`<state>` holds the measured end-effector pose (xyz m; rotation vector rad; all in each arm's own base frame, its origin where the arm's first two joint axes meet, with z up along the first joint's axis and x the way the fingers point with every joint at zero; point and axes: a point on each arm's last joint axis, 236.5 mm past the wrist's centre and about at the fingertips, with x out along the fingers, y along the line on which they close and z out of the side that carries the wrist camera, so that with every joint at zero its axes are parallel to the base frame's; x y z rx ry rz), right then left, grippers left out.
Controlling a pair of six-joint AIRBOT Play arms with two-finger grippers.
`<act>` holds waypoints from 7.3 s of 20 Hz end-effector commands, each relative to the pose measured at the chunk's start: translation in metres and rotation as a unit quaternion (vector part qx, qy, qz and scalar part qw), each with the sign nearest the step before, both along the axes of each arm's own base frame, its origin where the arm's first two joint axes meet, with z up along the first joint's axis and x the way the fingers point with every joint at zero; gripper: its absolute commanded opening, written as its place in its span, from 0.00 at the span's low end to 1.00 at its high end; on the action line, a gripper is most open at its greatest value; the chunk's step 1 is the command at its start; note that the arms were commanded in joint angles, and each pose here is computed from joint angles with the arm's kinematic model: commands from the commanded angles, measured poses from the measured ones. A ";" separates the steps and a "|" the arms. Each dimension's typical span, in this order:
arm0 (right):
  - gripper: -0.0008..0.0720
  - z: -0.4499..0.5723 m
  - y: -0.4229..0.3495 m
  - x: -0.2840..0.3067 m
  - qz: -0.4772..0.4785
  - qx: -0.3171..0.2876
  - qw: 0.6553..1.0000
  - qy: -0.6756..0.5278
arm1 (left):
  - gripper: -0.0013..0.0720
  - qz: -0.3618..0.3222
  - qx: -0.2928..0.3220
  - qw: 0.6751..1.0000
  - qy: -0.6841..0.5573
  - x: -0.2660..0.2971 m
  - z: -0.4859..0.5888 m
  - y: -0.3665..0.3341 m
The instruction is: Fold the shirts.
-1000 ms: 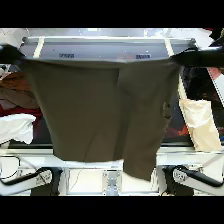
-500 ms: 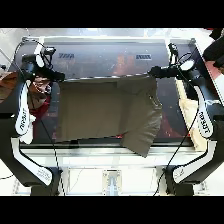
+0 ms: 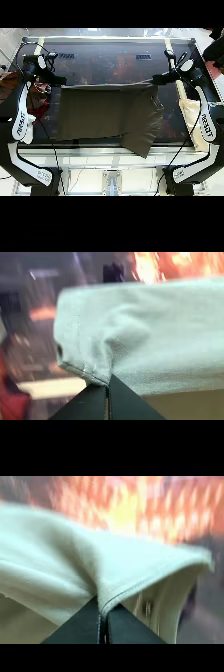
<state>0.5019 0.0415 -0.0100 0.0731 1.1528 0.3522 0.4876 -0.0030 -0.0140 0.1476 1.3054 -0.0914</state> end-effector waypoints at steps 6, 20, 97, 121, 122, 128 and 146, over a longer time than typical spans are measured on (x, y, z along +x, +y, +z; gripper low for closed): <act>0.04 -0.095 -0.009 -0.095 0.008 -0.028 0.988 0.153 | 0.03 -0.005 0.002 0.996 0.087 -0.079 -0.068 -0.004; 0.49 0.092 -0.060 -0.145 -0.034 -0.036 0.997 0.055 | 0.98 0.152 -0.032 0.987 -0.044 -0.146 0.048 0.036; 0.03 -0.048 0.055 -0.010 -0.144 0.182 0.972 0.043 | 0.02 0.144 -0.032 0.988 -0.039 -0.017 -0.062 0.030; 0.86 -0.074 -0.048 -0.093 -0.176 0.296 0.913 0.219 | 0.82 0.064 -0.084 0.965 -0.242 -0.003 0.123 -0.051; 0.86 -0.079 -0.041 -0.089 -0.168 0.310 0.910 0.218 | 0.82 0.059 -0.085 0.965 -0.241 -0.004 0.123 -0.055; 0.86 -0.107 0.008 -0.085 -0.123 0.304 0.915 0.234 | 0.82 0.057 -0.086 0.965 -0.240 -0.004 0.123 -0.058; 0.04 0.128 0.093 -0.123 0.028 0.312 0.942 0.122 | 0.03 -0.135 -0.187 0.973 -0.018 -0.077 -0.048 -0.285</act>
